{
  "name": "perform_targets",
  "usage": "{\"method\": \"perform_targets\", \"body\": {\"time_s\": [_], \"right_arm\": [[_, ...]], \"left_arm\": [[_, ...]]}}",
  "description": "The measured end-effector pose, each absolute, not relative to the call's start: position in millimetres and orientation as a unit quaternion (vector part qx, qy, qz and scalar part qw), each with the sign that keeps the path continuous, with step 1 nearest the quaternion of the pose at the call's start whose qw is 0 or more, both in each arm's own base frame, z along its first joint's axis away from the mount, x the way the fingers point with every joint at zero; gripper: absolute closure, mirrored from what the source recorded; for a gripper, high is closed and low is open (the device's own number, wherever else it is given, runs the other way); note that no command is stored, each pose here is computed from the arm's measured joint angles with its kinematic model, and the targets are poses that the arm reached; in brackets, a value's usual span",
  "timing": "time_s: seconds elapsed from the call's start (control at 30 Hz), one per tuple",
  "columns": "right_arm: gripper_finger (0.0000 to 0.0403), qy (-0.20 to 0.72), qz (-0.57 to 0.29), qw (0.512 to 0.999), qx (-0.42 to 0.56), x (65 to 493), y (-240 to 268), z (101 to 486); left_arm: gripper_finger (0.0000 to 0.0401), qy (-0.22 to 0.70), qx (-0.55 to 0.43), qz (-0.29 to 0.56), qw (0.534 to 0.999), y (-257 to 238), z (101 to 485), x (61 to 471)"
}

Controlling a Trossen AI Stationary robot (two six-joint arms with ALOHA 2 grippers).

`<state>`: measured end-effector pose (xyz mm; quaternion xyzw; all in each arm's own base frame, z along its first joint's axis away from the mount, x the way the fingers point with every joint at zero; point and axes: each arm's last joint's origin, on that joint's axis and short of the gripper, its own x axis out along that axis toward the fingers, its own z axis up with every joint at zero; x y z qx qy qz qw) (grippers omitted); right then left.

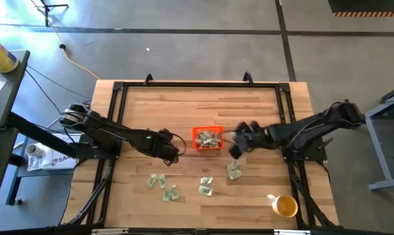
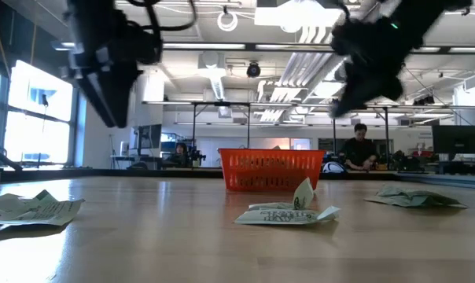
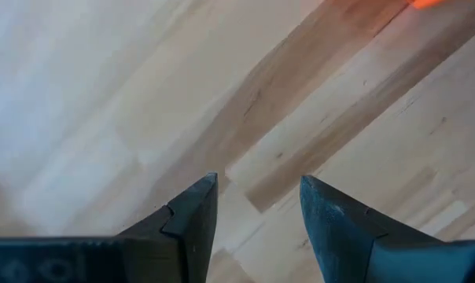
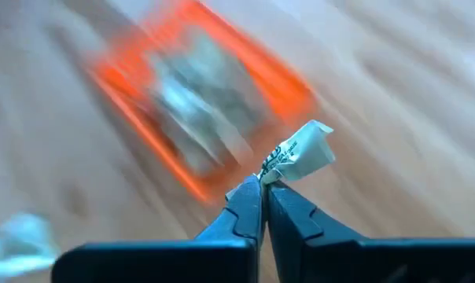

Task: Pick and place Stevia / Truvia into bins
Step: Put the light green stevia packet into the orange basket

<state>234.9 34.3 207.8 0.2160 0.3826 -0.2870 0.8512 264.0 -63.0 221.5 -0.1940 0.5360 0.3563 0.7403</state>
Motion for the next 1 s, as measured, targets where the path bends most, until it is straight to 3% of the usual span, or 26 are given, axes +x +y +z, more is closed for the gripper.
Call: {"method": "perform_targets", "body": {"time_s": [0.13,0.3,0.4,0.53,0.8,1.0], "right_arm": [[0.0391,0.384,-0.232,0.873,0.192,268.3,16.3,223.9],[0.0398,0.423,-0.178,0.866,0.199,306.1,-5.3,214.2],[0.038,0.466,-0.146,0.848,0.206,321.9,-12.0,198.4],[0.032,0.496,-0.122,0.835,0.205,337.4,-17.3,191.2],[0.0141,0.478,-0.163,0.853,0.131,337.8,-20.7,220.8],[0.008,0.465,-0.187,0.86,0.097,323.8,-21.2,243.3]], "left_arm": [[0.0188,0.494,-0.265,0.346,0.752,-68.0,220.7,229.4],[0.0188,0.456,-0.347,0.299,0.763,-78.2,224.8,191.7],[0.0188,0.464,-0.375,0.282,0.751,-85.4,221.6,175.2],[0.0187,0.497,-0.396,0.284,0.718,-95.4,208.2,162.9],[0.0187,0.502,-0.459,0.297,0.67,-115.1,192.6,164.2],[0.0187,0.531,-0.466,0.294,0.644,-127.2,173.5,177.9]]}}
